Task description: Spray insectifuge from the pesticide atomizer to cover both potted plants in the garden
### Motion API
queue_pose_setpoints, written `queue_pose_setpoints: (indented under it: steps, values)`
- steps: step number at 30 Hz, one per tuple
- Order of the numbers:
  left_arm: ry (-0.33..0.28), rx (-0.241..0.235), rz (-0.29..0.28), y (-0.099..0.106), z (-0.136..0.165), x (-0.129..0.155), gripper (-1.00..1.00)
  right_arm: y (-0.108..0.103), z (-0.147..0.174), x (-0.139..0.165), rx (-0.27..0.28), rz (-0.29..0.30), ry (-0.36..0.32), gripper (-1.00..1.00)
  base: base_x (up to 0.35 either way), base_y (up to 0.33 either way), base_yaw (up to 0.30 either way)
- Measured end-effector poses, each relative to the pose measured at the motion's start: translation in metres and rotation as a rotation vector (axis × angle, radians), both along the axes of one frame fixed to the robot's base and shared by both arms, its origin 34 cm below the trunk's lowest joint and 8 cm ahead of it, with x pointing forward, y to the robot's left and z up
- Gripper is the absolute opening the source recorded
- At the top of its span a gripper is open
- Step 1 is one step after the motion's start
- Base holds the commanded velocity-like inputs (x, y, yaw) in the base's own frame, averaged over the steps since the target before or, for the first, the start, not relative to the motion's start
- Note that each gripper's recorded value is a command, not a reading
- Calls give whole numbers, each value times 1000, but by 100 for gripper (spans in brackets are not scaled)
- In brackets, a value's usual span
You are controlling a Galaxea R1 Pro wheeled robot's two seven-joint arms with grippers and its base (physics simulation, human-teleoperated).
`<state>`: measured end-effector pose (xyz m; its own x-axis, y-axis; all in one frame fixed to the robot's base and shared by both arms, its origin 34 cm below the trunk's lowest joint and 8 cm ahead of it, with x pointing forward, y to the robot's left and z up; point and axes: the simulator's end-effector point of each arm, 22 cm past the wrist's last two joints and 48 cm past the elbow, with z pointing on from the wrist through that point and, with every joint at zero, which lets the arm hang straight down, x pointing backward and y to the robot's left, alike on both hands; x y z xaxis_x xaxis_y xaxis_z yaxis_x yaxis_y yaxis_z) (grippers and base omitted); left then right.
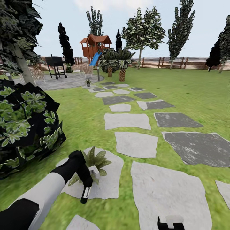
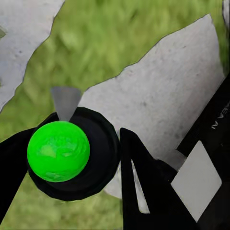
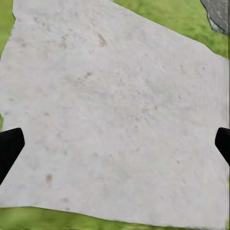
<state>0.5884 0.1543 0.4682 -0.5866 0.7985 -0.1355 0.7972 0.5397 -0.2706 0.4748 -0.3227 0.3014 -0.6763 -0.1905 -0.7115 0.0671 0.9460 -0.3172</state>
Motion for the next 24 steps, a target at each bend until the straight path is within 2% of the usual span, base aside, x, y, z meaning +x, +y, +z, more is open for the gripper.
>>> queue_pose_setpoints:
  steps: [4, 9, 10, 12, 14, 17, 20, 22, 23, 24]
  values:
    - [-7, -2, 8, -1, -3, 1, -100, 0, 0, 0, 0, 0, 0, 100, -264, -196, -6]
    - [-11, -18, 23, -4, -16, -9, -100, -1, 1, 1, -1, 0, -3, 100, -266, -194, -185]
    - [-44, -38, 13, -8, -25, -10, -100, -1, 1, 1, -2, -1, -4, 100, -271, -180, -231]
    - [-138, -129, -31, -21, -40, -11, -100, -4, 2, 1, -4, -1, -5, 100, -273, -174, -211]
    - [-170, -210, -42, -31, -53, -24, -100, -5, 2, 2, -5, 2, -6, 100, -276, -164, -73]
    - [-218, -284, -107, -34, -65, -41, -100, 0, 1, 4, 9, 27, -2, 100, -278, -154, -19]
    - [-256, -319, -157, -32, -67, -43, -100, 35, 0, 15, 102, 178, 5, 100, -182, -102, -3]
    - [-243, -316, -166, -28, -73, -50, -100, 63, 15, 41, 157, 324, -33, 100, -41, -23, -1]
    - [-238, -315, -167, -27, -75, -52, -100, 70, 22, 50, 166, 372, -45, 100, -13, -7, 0]
    - [-231, -310, -169, -25, -77, -55, -100, 82, 30, 60, 186, 466, -42, 100, -7, -4, 0]
